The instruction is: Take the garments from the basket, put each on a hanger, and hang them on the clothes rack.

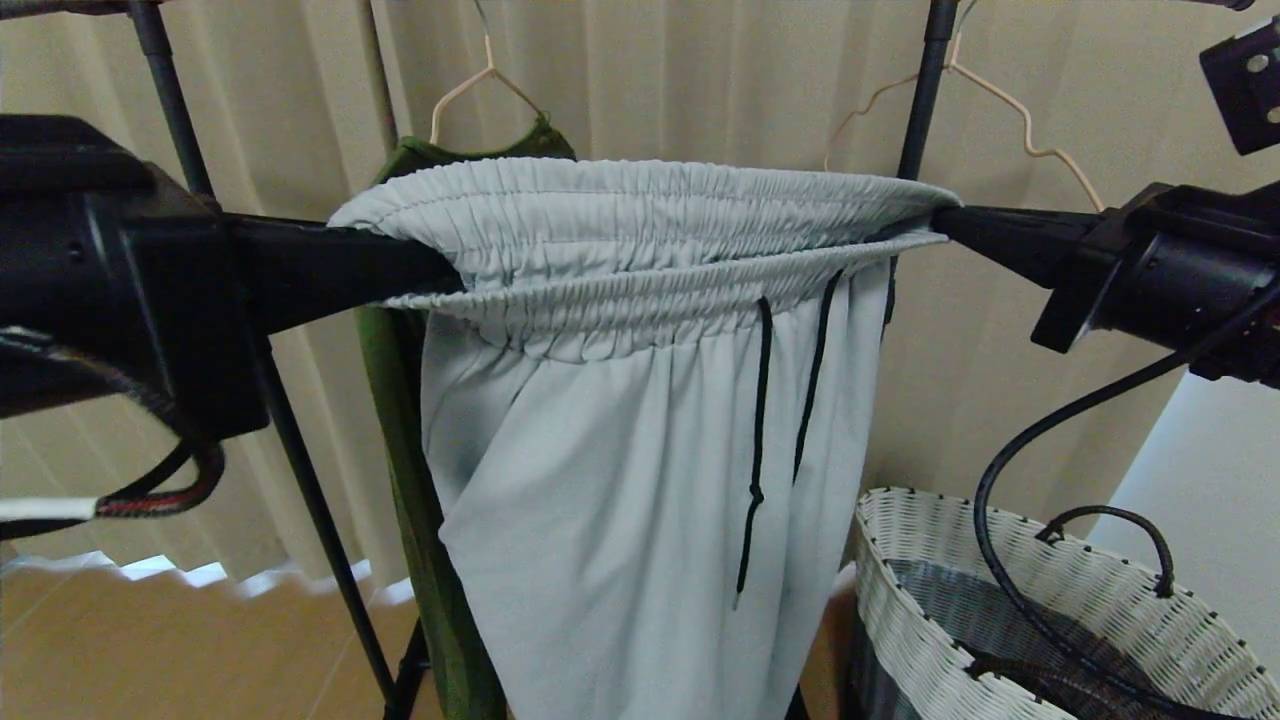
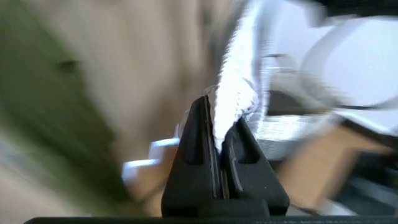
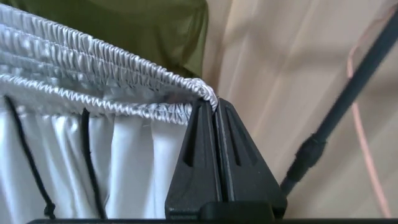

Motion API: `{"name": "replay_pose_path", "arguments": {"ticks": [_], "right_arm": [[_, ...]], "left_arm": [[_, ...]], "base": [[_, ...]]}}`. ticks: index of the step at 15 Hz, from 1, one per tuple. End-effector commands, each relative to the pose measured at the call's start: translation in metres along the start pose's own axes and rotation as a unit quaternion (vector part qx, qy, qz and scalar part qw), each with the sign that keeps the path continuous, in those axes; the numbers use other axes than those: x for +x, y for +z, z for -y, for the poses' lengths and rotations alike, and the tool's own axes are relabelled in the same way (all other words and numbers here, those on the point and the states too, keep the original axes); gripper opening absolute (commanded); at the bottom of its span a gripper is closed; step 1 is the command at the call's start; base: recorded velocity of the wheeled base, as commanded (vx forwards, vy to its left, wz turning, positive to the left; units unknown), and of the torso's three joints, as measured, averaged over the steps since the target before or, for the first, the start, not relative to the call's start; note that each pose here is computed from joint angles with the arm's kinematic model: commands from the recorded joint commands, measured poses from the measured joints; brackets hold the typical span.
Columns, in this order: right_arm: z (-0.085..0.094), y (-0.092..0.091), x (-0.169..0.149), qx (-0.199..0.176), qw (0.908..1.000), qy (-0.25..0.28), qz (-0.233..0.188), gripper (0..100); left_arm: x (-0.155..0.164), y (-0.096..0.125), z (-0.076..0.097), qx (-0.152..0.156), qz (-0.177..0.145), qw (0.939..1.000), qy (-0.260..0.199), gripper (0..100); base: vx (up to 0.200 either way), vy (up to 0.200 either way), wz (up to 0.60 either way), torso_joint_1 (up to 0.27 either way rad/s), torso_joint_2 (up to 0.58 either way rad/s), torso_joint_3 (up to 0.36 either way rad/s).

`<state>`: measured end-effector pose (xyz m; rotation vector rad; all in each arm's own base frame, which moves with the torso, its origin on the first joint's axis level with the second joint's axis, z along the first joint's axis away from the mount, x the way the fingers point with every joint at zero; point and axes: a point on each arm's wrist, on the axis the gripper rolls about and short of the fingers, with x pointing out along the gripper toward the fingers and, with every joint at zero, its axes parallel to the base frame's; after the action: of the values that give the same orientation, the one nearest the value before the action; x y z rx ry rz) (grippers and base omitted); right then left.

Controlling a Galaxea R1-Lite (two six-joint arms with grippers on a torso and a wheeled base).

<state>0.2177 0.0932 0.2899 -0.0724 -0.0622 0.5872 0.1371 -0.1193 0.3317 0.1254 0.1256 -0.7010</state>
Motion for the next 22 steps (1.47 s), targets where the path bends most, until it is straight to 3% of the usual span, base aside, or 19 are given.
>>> {"name": "replay_pose_path", "arguments": {"ticks": [1,2,4,10,12,18,19,22], "right_arm": [[-0.001,0.010,-0.014,-0.004,0.9999,-0.005,0.015,0],[-0.003,0.015,-0.024,-0.004,0.9999,-0.005,0.013,0],[-0.007,0.019,-0.043,-0.003,0.9999,-0.005,0.011,0],[-0.011,-0.003,-0.054,0.004,0.9998,-0.001,-0.021,0],[-0.012,-0.013,-0.052,0.010,0.9992,0.001,-0.038,0],[-0.012,-0.014,-0.053,0.009,0.9992,0.001,-0.038,0],[-0.012,-0.015,-0.053,0.010,0.9992,0.001,-0.039,100],[-0.013,-0.019,-0.056,0.012,0.9989,0.003,-0.044,100]], "left_arm": [[0.021,-0.003,-0.008,0.017,-0.011,0.9986,0.048,0],[0.037,-0.002,-0.010,0.018,0.007,0.9968,0.077,0],[0.059,-0.006,-0.011,0.017,0.013,0.9918,0.126,0],[0.061,-0.016,-0.009,0.017,-0.001,0.9918,0.127,0],[0.064,-0.031,-0.007,0.010,-0.025,0.9921,0.123,0],[0.063,-0.029,-0.007,0.003,-0.012,0.9922,0.124,0],[0.064,-0.031,-0.007,0.004,-0.015,0.9922,0.123,0],[0.064,-0.032,-0.008,0.004,-0.017,0.9917,0.127,0]], "base": [[0.000,0.000,0.00,0.000,0.00,0.000],[0.000,0.000,0.00,0.000,0.00,0.000],[0.000,0.000,0.00,0.000,0.00,0.000],[0.000,0.000,0.00,0.000,0.00,0.000],[0.000,0.000,0.00,0.000,0.00,0.000],[0.000,0.000,0.00,0.000,0.00,0.000],[0.000,0.000,0.00,0.000,0.00,0.000],[0.000,0.000,0.00,0.000,0.00,0.000]]}}
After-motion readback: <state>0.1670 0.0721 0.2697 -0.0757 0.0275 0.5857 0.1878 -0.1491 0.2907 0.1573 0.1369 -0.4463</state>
